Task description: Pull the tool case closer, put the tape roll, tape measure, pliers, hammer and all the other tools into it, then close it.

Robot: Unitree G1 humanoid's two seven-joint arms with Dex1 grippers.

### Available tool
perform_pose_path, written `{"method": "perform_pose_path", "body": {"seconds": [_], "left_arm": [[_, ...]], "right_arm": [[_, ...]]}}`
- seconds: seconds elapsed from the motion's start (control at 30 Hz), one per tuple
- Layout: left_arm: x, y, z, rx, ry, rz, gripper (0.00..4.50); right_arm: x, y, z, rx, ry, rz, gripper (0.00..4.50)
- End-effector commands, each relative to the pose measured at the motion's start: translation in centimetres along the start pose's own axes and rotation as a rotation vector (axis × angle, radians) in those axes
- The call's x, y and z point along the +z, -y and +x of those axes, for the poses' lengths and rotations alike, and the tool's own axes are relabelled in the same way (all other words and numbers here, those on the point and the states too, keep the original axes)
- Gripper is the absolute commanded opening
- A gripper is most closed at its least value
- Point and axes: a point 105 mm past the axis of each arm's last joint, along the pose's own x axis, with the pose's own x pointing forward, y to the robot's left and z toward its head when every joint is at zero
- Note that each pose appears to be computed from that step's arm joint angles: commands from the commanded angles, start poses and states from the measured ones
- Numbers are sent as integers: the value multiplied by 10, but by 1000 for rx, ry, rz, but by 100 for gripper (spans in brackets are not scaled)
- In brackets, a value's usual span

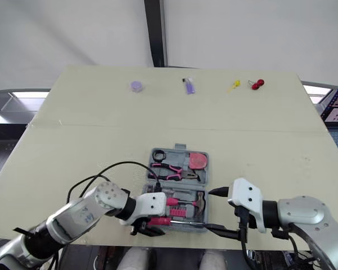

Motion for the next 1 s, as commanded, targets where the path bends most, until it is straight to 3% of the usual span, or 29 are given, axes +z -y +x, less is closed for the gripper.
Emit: {"method": "perform_pose_path", "body": {"seconds": [0.03,0.4,0.5,0.67,0.77,0.93,1.0], "left_arm": [[-2,-3,-9,31,-9,-2,346],[17,-2,-45,-19,107,-100,346],[17,-9,-57,-11,179,-42,346],[4,-22,-63,15,393,21,346],[-9,-30,-55,63,437,80,269],[-19,-29,-33,64,464,112,24],[-23,-27,-26,56,462,106,6]], "right_arm": [[11,-3,-3,4,13,-45,450],[11,1,-3,10,11,-43,450],[11,4,-3,4,13,-47,450],[11,8,-2,-2,15,-48,450],[10,10,-2,-14,17,-46,450],[8,12,-2,-23,16,-39,450],[7,13,-2,-27,15,-35,450]]}}
